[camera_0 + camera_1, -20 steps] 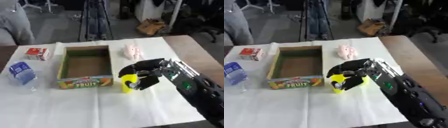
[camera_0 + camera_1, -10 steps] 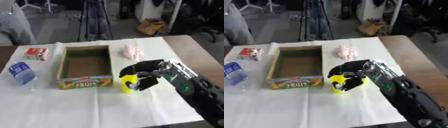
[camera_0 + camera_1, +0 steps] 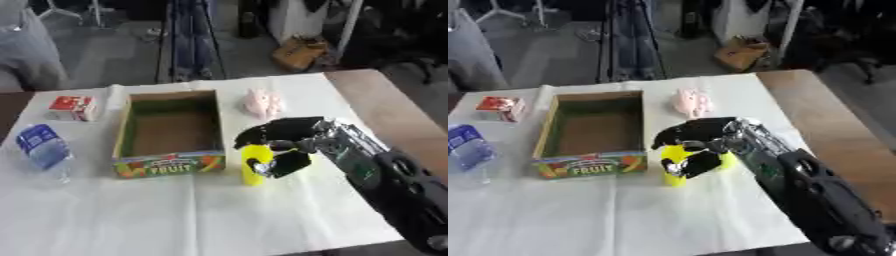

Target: Pick up objects on the table and place them in the box.

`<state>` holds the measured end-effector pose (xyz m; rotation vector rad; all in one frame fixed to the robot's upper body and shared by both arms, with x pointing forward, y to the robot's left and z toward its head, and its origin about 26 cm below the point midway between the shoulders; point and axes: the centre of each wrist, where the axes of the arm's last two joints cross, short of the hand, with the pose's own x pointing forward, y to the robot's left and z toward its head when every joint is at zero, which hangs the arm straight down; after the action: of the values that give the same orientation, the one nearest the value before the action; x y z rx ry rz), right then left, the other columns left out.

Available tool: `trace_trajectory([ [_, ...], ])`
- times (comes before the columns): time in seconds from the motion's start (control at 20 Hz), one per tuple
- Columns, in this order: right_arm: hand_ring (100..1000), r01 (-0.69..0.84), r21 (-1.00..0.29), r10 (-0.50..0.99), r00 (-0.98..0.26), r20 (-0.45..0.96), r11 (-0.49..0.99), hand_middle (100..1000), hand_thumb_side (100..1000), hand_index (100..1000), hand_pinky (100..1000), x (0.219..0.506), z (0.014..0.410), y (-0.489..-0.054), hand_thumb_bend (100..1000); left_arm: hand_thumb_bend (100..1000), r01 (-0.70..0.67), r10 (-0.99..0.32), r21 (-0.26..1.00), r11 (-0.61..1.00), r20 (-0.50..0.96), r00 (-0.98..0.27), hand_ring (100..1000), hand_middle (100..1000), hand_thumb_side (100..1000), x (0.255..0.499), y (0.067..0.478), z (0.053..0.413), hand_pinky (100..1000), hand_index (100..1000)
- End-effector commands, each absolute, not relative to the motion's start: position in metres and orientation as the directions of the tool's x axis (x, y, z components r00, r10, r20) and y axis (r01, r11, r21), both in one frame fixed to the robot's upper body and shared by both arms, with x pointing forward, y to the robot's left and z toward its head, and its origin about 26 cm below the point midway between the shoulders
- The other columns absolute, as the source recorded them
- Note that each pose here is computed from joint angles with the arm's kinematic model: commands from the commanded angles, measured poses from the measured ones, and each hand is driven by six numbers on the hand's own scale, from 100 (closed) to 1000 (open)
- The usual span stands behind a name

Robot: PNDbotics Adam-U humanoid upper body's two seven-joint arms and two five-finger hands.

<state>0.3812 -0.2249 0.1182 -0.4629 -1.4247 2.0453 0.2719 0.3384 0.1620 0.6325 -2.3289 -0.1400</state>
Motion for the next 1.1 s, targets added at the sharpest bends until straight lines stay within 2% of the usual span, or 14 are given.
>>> trace_trajectory([
  [0.05, 917, -0.235, -0.942, 0.658, -0.753, 0.02, -0.241, 959, 957, 984, 823, 0.387, 0.129, -0.227, 100, 555, -0.4, -0.48, 0.271, 0.875, 0.587, -0.652, 800, 786, 761, 0.271, 0.337, 0.171, 541, 817],
  [0.65, 913, -0.289, -0.928, 0.7, -0.713, 0.044, -0.236, 955, 1000, 984, 816, 0.395, 0.112, -0.234, 100, 554, -0.396, -0.474, 0.268, 0.878, 0.586, -0.656, 800, 786, 762, 0.271, 0.336, 0.171, 540, 816],
  [1.1, 911, -0.322, -0.918, 0.704, -0.707, 0.071, -0.232, 953, 1000, 984, 814, 0.397, 0.099, -0.233, 100, 555, -0.393, -0.471, 0.266, 0.88, 0.587, -0.658, 800, 786, 763, 0.272, 0.336, 0.171, 539, 817],
])
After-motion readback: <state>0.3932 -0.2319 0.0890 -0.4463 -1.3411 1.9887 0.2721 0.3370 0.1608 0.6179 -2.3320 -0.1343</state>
